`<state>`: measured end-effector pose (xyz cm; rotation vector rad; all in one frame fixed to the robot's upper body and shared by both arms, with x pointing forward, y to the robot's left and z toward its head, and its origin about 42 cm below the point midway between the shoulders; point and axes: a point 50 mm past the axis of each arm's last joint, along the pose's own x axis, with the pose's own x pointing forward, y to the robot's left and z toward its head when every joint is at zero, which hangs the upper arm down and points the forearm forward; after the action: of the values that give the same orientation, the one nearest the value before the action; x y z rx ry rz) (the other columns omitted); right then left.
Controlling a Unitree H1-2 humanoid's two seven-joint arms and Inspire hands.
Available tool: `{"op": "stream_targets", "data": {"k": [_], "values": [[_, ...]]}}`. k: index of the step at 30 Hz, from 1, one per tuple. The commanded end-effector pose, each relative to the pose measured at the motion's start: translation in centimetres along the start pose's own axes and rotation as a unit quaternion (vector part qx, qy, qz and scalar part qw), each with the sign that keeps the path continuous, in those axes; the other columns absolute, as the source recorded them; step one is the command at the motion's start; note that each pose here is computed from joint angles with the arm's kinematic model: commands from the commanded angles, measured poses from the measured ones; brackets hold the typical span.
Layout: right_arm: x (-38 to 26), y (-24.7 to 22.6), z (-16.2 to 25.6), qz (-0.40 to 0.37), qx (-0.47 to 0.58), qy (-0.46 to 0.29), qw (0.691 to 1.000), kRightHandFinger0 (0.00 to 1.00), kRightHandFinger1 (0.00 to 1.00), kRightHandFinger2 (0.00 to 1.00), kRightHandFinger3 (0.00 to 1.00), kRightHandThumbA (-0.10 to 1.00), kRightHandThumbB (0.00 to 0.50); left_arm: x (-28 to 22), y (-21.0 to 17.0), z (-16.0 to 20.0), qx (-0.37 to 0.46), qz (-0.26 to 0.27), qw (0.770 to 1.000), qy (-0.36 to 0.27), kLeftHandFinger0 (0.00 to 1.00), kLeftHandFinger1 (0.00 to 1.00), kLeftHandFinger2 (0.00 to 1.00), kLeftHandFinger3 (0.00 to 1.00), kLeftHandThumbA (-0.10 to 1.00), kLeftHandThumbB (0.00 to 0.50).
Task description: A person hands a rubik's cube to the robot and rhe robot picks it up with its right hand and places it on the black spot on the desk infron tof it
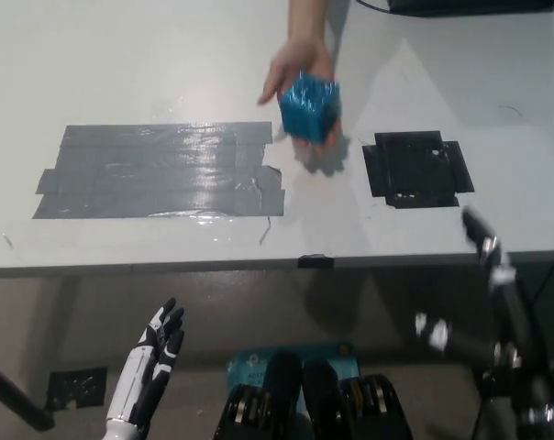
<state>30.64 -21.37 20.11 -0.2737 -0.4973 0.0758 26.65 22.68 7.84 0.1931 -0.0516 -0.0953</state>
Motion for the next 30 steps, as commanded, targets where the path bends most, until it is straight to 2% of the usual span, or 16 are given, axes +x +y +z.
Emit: {"op": "stream_targets", "data": {"k": [1,4,9,13,14,16,22,26,30], "values": [[5.3,-1.4,2.1,-0.010,0.018,-0.011,1.000,1.00,1.00,1.00,1.00,1.00,0.309,0.2,0.0,1.2,0.009,-0.007,0.999,-0.035,1.00,1.00,1.00,1.00,0.90,0.159],[8.8,-1.6,2.2,-0.003,0.028,-0.009,1.000,1.00,1.00,1.00,1.00,1.00,0.255,0.4,0.1,1.4,0.005,-0.007,0.999,-0.034,1.00,1.00,1.00,1.00,0.89,0.167],[15.1,-1.6,1.9,0.024,0.005,0.006,1.000,1.00,1.00,1.00,1.00,1.00,0.267,1.1,0.2,1.6,0.010,-0.008,0.999,-0.044,1.00,1.00,1.00,1.00,0.88,0.146],[17.9,-0.7,0.9,0.056,-0.002,0.037,0.998,1.00,1.00,1.00,1.00,1.00,0.308,0.6,0.1,1.4,0.004,-0.005,0.999,-0.037,1.00,1.00,1.00,1.00,0.87,0.152],[18.9,-0.4,0.6,0.065,-0.007,0.052,0.997,1.00,1.00,1.00,1.00,1.00,0.333,0.5,0.1,1.5,0.003,-0.005,0.999,-0.035,1.00,1.00,1.00,1.00,0.87,0.153],[20.3,0.2,0.1,0.075,0.015,0.075,0.994,1.00,1.00,1.00,1.00,1.00,0.370,0.5,0.2,1.6,0.003,-0.008,0.999,-0.033,1.00,1.00,1.00,1.00,0.87,0.130],[23.1,1.2,-0.4,0.110,0.065,0.101,0.987,1.00,1.00,1.00,1.00,1.00,0.431,0.8,0.3,1.6,0.010,-0.007,0.999,-0.039,1.00,1.00,1.00,1.00,0.88,0.153],[24.1,1.2,-0.5,0.116,0.093,0.107,0.983,1.00,1.00,1.00,1.00,1.00,0.499,1.1,0.4,1.9,0.014,-0.010,0.999,-0.037,1.00,1.00,1.00,1.00,0.90,0.168],[23.9,0.9,-0.8,0.123,0.098,0.112,0.981,1.00,1.00,1.00,1.00,1.00,0.500,1.1,0.5,2.0,0.009,-0.014,0.999,-0.038,1.00,1.00,1.00,1.00,0.89,0.168]]}}
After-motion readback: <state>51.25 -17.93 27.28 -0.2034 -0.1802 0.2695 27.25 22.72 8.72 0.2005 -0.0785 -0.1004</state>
